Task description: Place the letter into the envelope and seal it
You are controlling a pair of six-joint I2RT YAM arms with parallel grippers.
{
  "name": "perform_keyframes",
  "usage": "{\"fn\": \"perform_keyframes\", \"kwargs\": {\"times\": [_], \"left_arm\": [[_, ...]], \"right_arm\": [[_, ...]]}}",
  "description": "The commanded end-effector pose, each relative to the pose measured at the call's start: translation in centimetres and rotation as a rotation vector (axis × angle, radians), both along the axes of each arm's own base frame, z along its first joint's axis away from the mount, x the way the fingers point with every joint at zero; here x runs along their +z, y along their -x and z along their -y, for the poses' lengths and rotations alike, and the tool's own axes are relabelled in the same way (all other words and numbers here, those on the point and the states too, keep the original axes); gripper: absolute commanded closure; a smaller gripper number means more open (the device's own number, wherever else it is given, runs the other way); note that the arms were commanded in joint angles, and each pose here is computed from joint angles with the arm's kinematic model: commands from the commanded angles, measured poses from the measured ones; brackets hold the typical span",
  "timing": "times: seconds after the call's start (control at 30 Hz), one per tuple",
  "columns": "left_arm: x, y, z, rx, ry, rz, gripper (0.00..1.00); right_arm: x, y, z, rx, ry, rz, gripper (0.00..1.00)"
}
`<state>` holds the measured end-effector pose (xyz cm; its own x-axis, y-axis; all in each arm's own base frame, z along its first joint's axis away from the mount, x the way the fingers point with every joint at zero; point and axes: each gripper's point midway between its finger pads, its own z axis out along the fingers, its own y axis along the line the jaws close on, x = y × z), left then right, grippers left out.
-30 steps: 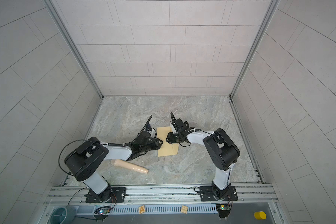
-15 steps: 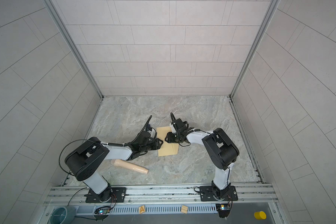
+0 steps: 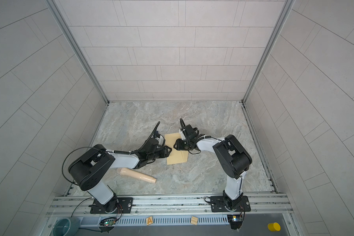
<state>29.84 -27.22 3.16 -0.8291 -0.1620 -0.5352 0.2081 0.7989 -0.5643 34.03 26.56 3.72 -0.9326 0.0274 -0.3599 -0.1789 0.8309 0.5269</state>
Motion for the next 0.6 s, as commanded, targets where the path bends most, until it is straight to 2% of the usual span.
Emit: {"fn": "perform_keyframes", "kwargs": {"times": [0.0, 0.27, 0.57], "left_arm": [[0.5, 0.4, -0.4, -0.006, -0.019, 0.004, 0.42], [4.5, -0.1, -1.3, -0.016, -0.074, 0.096, 0.34], [9.8, -1.1, -5.0, 0.049, -0.242, 0.289, 0.25]], "right_arm": [[2.1, 0.1, 0.4, -0.003, -0.011, 0.031, 0.55], [7.3, -0.3, 1.8, -0.013, -0.009, 0.139, 0.49], [10.4, -0.8, 7.5, -0.083, 0.146, 0.291, 0.37]]}}
